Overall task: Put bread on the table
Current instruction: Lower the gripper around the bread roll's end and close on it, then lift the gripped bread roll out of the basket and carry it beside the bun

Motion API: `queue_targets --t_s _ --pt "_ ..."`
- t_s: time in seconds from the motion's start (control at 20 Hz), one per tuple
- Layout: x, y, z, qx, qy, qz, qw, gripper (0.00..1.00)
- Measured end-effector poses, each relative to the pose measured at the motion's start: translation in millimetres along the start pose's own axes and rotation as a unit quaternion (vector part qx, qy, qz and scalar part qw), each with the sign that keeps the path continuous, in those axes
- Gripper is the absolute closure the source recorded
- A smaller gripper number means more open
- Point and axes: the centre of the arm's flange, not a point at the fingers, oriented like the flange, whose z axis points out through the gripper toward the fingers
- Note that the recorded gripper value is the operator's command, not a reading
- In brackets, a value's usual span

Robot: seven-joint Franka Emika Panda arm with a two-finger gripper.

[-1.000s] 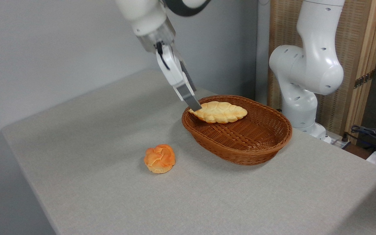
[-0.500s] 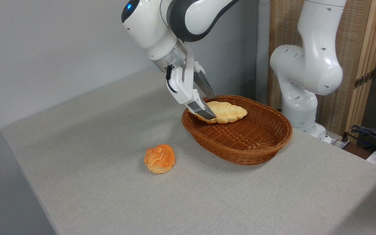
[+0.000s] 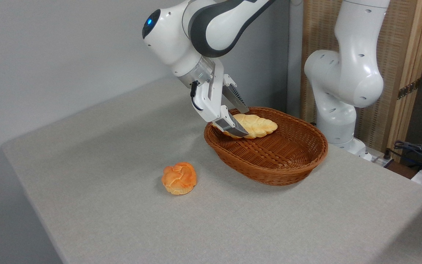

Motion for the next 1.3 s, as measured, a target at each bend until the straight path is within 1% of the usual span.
queue_targets --t_s 0.15,0.4,0.5,0.6,0.65,0.75,0.8,0.85,0.9,1.2,1.3 --pt "1 -1 2 0.001 0.000 0.001 1.0000 0.00" --pt "11 -4 8 0.008 -0.004 0.011 0.9999 0.00" --pt "15 -6 11 0.009 -0.006 0.014 0.9998 0.18" --pt "17 -8 13 0.008 -0.007 0.016 0.9998 0.43" --pt "18 -8 14 0.008 -0.008 0.016 0.9998 0.60" --pt "18 -9 14 0.008 -0.008 0.016 0.9998 0.82" --pt "18 -9 14 0.008 -0.008 0.016 0.9998 0.86" --pt "18 -9 14 0.008 -0.008 0.016 0.9998 0.87" --pt "18 -9 14 0.008 -0.007 0.016 0.9998 0.90" --pt "18 -9 14 0.008 -0.007 0.017 0.9998 0.91" --pt "18 -9 14 0.007 -0.008 0.017 0.9998 0.98"
